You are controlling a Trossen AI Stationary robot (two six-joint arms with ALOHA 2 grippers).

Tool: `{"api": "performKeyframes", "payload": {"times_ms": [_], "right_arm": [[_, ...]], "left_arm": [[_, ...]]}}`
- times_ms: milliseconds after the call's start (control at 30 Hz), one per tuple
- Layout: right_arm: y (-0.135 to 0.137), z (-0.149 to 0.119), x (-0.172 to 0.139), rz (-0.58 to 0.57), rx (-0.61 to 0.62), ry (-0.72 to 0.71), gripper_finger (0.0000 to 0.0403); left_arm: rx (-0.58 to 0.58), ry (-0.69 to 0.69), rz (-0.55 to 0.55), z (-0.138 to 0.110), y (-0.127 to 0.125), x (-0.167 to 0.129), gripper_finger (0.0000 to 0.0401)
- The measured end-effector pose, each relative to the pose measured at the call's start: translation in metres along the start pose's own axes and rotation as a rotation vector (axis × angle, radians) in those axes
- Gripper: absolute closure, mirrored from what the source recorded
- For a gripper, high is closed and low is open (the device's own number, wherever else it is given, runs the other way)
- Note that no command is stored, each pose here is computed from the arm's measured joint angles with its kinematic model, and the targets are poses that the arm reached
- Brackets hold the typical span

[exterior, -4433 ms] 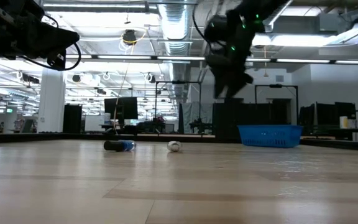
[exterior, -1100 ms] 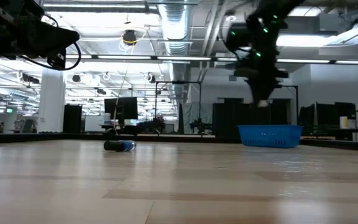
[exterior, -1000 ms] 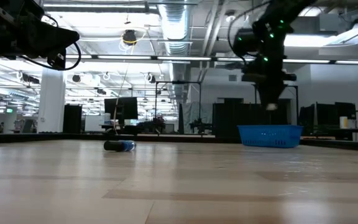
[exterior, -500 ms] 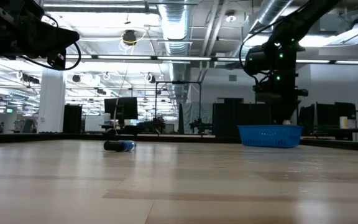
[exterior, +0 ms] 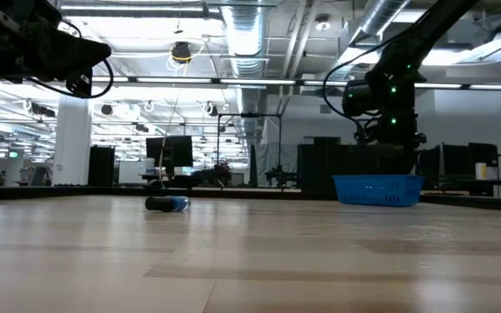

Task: Pick & Place Nail Polish
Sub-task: Put the light gray nail polish bottle into the blue bin, then put the blue nail polish bottle into the blue bin

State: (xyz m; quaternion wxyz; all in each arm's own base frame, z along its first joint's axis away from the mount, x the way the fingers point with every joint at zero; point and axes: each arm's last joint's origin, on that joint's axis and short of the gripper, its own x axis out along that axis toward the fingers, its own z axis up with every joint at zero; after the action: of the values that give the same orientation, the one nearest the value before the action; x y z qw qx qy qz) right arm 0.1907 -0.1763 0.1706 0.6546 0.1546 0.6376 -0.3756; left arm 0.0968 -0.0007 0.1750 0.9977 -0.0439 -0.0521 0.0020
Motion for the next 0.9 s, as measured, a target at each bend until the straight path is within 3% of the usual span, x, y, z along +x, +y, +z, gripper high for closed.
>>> {"api": "performKeyframes", "payload": {"times_ms": [267,500,700,833,900], "right_arm": [[0.004,0.002,0.012,-0.005,-0.020,0.048,0.0240],[0.001,0.007,0.003,-0.003,-0.018,0.047,0.0189],[-0.002,0.025,-0.029,0.025,0.031,-0.034,0.0178],[0.014,0.040,-0.061,0.166,0.118,-0.131,0.0179],[0.031,0.046,-0.076,0.233,0.089,-0.194,0.0179]], "left_arm": [[0.000,0.000,0.000,0.000,0.000,0.000,0.0390],[0.000,0.000,0.000,0.000,0.000,0.000,0.0390],[0.000,0.000,0.000,0.000,0.000,0.000,0.0390],[0.000,0.000,0.000,0.000,0.000,0.000,0.0390],[0.000,0.000,0.000,0.000,0.000,0.000,0.0390]]}}
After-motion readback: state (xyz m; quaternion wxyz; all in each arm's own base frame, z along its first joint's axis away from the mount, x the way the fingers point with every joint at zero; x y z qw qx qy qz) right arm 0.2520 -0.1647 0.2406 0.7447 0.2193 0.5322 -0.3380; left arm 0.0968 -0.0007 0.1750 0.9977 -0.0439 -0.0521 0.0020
